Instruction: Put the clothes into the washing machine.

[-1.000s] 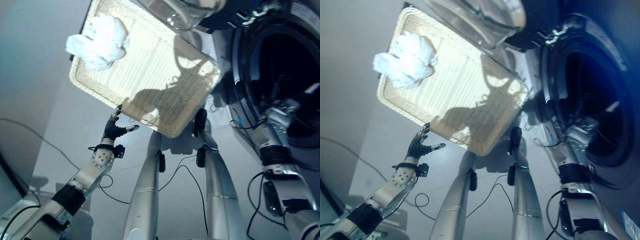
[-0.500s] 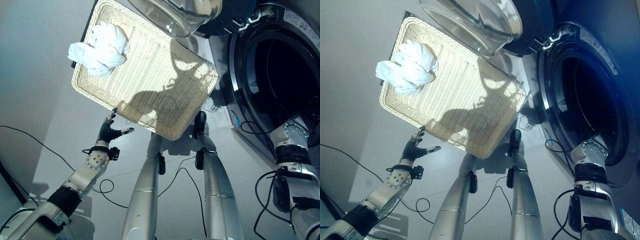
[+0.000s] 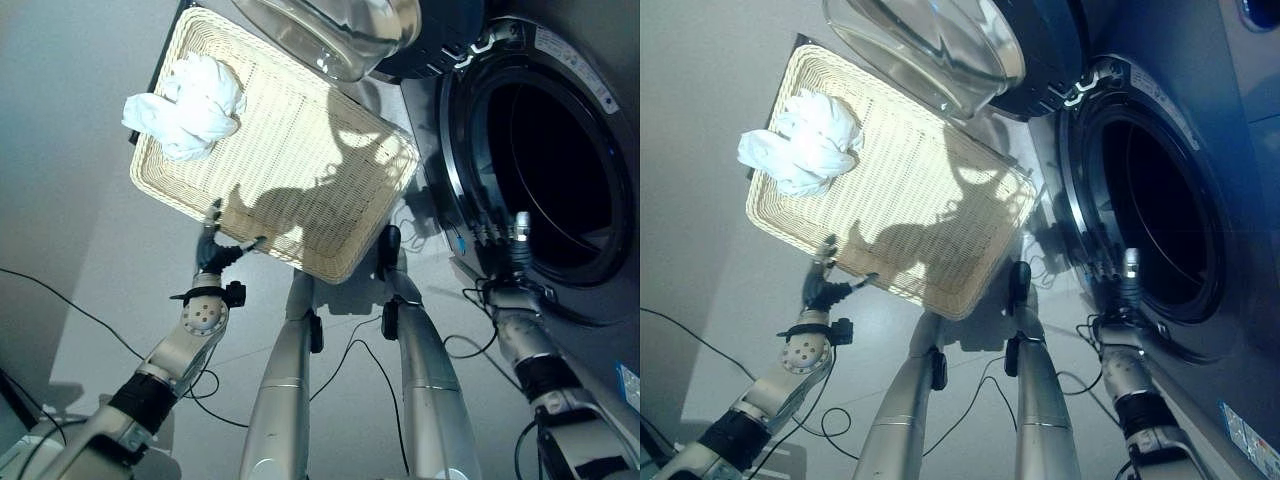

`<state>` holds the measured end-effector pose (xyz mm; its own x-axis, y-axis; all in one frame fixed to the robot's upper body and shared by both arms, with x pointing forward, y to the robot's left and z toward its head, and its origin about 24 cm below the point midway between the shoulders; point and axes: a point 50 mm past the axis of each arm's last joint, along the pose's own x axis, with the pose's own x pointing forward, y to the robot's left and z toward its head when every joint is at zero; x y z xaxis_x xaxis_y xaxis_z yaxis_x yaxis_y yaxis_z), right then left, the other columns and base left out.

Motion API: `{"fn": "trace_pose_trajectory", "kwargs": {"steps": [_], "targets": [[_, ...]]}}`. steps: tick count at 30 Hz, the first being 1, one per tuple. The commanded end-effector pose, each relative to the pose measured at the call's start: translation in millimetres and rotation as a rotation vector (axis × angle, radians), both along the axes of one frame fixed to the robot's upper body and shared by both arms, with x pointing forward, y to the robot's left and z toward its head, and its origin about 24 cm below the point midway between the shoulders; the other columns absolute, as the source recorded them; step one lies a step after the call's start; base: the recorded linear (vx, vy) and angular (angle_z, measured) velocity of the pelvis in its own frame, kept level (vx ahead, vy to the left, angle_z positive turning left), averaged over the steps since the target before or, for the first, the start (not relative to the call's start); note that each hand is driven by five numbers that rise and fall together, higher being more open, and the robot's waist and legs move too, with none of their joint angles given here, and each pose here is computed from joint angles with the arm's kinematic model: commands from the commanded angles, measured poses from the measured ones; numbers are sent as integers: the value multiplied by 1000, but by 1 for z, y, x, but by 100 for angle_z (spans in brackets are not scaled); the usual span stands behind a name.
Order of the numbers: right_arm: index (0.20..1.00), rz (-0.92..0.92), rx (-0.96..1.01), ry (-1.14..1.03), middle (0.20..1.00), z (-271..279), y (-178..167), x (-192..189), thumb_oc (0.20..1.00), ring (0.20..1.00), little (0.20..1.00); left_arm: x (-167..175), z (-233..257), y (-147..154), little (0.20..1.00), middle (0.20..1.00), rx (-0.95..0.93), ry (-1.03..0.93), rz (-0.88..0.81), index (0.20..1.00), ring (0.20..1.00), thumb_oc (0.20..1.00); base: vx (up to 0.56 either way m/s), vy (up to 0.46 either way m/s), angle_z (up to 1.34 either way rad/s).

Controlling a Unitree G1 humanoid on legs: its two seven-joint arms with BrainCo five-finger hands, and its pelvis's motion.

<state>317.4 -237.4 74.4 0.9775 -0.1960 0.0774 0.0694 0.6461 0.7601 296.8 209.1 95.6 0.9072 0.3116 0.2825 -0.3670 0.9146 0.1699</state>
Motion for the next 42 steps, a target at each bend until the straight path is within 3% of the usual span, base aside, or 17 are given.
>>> {"fn": "trace_pose_trajectory", "kwargs": {"steps": [1, 10, 20, 22, 29, 35, 38, 42], "targets": [[1000, -163, -441, -75, 1000, 25, -3, -19, 1000, 1000, 1000, -24, 15, 4, 1000, 1000, 73, -210, 74, 1000, 1000, 1000, -34, 297, 4], [1000, -120, -599, 96, 1000, -19, 8, -39, 1000, 1000, 1000, -32, 25, 21, 1000, 1000, 184, -307, 200, 1000, 1000, 1000, -24, 198, 0], [1000, 14, -628, 156, 1000, -37, 20, -43, 1000, 1000, 1000, -3, 21, 51, 1000, 1000, 431, -53, 310, 1000, 1000, 1000, -12, 161, -7], [1000, 64, -662, 177, 1000, -44, 24, -46, 1000, 1000, 1000, 8, 32, 71, 1000, 1000, 587, 28, 410, 1000, 1000, 1000, -4, 165, -20], [1000, 156, -681, 189, 1000, -55, 36, -51, 1000, 1000, 1000, 37, 64, 102, 1000, 1000, 708, 145, 634, 1000, 1000, 1000, 15, 136, -15], [1000, 211, -682, 212, 1000, -64, 43, -55, 1000, 1000, 1000, 42, 68, 110, 1000, 1000, 769, 211, 719, 1000, 1000, 1000, 34, 64, -14], [1000, 257, -672, 210, 1000, -65, 47, -52, 1000, 1000, 1000, 42, 80, 134, 1000, 1000, 936, 397, 902, 1000, 1000, 1000, 30, 94, -10], [1000, 268, -657, 208, 1000, -65, 47, -52, 1000, 1000, 1000, 37, 88, 147, 1000, 1000, 1032, 509, 998, 1000, 1000, 1000, 27, 52, -9]]}}
